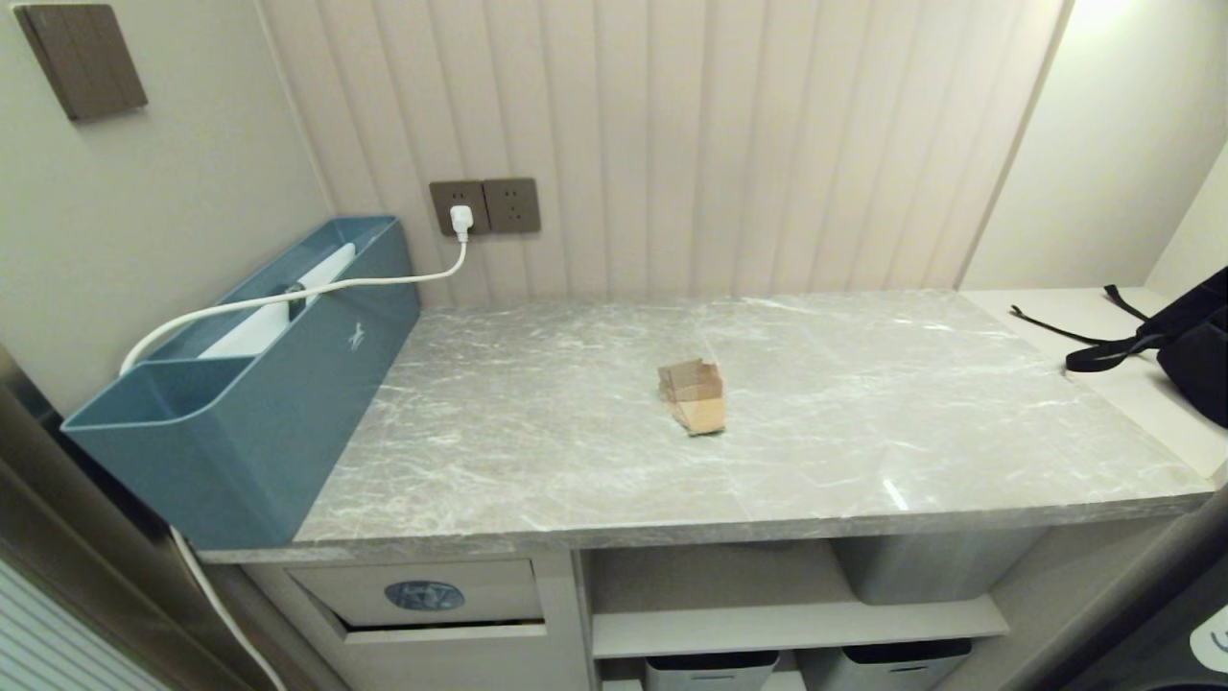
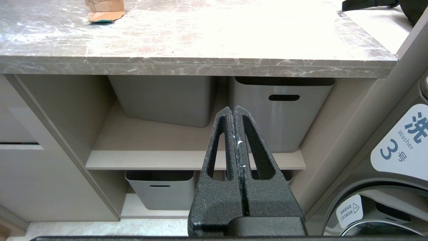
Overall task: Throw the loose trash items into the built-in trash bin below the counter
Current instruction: Pick up the garbage
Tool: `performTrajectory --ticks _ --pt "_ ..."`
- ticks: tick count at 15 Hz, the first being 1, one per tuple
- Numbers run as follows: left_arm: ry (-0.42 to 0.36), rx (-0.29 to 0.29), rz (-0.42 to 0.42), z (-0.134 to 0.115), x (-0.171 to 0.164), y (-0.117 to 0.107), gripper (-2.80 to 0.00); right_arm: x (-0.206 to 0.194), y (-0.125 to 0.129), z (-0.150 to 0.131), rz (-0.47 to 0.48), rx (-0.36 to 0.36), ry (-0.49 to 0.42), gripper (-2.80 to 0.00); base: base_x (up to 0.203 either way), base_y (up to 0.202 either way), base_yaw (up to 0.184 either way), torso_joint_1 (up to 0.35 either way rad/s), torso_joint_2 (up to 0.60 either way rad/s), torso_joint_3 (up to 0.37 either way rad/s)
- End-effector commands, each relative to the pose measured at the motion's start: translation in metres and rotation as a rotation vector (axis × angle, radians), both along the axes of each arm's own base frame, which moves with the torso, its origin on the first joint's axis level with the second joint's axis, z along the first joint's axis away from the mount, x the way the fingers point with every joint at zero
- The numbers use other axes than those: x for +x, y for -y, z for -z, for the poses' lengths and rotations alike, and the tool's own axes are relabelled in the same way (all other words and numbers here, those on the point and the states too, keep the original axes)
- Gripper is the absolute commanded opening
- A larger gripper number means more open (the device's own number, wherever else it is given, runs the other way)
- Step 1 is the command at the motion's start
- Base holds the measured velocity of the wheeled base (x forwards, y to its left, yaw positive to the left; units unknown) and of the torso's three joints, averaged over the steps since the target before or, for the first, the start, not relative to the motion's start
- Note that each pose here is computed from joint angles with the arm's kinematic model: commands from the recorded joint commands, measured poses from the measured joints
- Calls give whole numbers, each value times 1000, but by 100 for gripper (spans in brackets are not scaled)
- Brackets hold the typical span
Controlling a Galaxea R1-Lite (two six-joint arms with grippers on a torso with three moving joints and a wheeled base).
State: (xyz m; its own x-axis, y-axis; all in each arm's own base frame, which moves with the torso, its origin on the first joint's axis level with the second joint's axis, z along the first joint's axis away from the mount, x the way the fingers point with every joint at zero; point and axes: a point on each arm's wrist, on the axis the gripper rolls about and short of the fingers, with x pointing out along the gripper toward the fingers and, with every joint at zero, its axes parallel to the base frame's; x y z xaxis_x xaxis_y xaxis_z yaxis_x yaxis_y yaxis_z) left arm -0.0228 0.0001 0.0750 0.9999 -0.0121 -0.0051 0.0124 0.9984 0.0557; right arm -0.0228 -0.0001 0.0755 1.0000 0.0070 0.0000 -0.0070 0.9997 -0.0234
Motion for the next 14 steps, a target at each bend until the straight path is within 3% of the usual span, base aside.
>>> performTrajectory --ticks 1,6,9,12,14 --pt "1 1 0 0 0 0 -280 0 0 0 -1 -1 2 -280 0 0 0 0 0 0" --pt "5 -11 -6 0 0 0 -280 0 0 0 1 9 1 -280 0 0 0 0 0 0" --pt "3 -10 -4 0 0 0 -280 -2 -1 -11 -25 -38 31 -280 0 0 0 0 0 0" --pt "5 -11 -6 0 0 0 -280 4 -2 -77 -72 -45 55 -280 0 0 0 0 0 0" --pt "5 -16 -6 0 0 0 -280 45 -3 -131 -132 -41 -17 -280 0 0 0 0 0 0"
